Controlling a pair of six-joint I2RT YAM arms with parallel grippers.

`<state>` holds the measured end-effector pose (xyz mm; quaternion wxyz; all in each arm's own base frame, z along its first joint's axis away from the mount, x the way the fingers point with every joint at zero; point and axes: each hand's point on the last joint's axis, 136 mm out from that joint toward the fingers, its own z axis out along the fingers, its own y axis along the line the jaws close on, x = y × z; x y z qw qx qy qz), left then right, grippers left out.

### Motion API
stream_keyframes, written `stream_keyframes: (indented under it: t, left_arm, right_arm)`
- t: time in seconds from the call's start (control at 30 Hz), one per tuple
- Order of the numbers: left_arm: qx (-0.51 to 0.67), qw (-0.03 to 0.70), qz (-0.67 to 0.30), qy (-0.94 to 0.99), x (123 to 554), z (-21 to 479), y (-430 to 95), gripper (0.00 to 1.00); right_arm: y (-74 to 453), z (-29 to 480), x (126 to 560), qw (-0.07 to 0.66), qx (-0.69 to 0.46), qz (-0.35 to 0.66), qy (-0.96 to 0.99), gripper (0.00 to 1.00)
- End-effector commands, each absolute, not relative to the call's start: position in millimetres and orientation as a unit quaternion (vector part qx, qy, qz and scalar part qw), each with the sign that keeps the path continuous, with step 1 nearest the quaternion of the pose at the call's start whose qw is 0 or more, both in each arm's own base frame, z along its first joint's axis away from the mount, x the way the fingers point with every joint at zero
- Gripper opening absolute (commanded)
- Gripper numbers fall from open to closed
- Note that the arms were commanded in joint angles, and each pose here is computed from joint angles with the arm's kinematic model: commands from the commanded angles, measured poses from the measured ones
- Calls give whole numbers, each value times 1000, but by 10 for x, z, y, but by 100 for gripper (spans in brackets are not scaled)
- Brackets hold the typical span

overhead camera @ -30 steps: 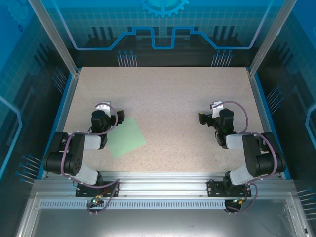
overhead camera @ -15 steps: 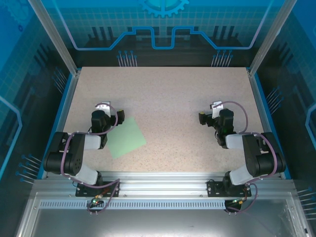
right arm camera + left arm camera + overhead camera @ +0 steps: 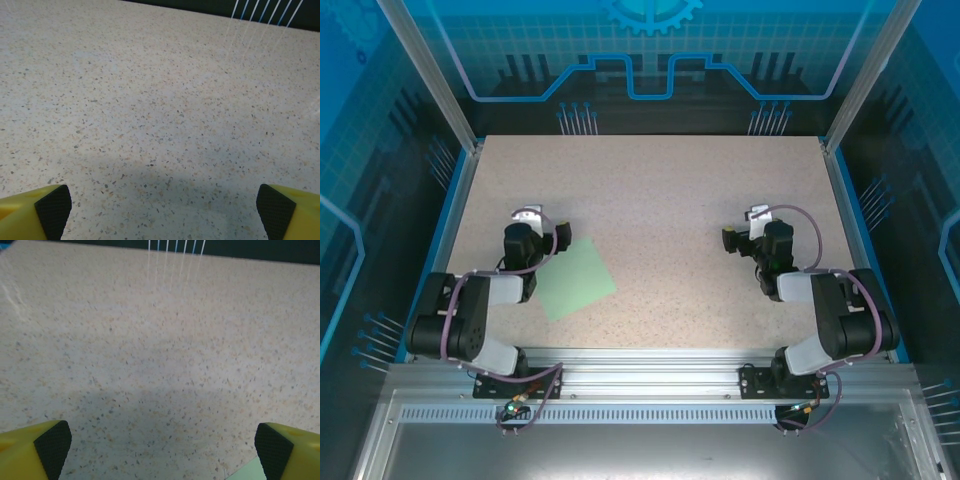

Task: Fold a paper plane with a square sheet of paper (pick it up from the middle)
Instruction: Move the square sheet of paper to the center of the table.

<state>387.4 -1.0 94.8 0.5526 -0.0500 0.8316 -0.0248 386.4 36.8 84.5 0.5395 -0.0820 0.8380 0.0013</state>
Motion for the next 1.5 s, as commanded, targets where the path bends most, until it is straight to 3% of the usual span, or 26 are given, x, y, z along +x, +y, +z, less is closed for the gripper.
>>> stream_keyframes:
  t: [0.0, 0.23, 0.43, 0.5, 0.63, 1.03, 1.47]
  left_arm:
    - [-82, 569, -17, 818, 3788, 1211, 109, 98]
    - [-156, 560, -69, 811, 3523, 1594, 111, 99]
    - [-322, 462, -128, 816, 3234, 1675, 165, 98]
    - [-259, 439, -200, 837, 3271, 1709, -175, 98]
    - [-229, 350, -304, 856, 3184, 1615, -642, 98]
    - [-210, 208, -262, 919, 2646, 806, -1045, 98]
    - [-166, 145, -248, 943, 2736, 416, -1392, 98]
  right_arm:
    - [457, 1152, 3831, 577, -105, 5, 810, 99]
    - [525, 1507, 3502, 473, -40, 69, 877, 99]
    - [677, 1753, 3082, 406, 50, 169, 897, 99]
    - [662, 1693, 2980, 381, 82, 183, 903, 99]
    - [1056, 1690, 2757, 344, 34, 294, 891, 99]
    - [1436, 1558, 2335, 291, -28, 332, 897, 99]
    - [1687, 1221, 2336, 229, -70, 286, 928, 99]
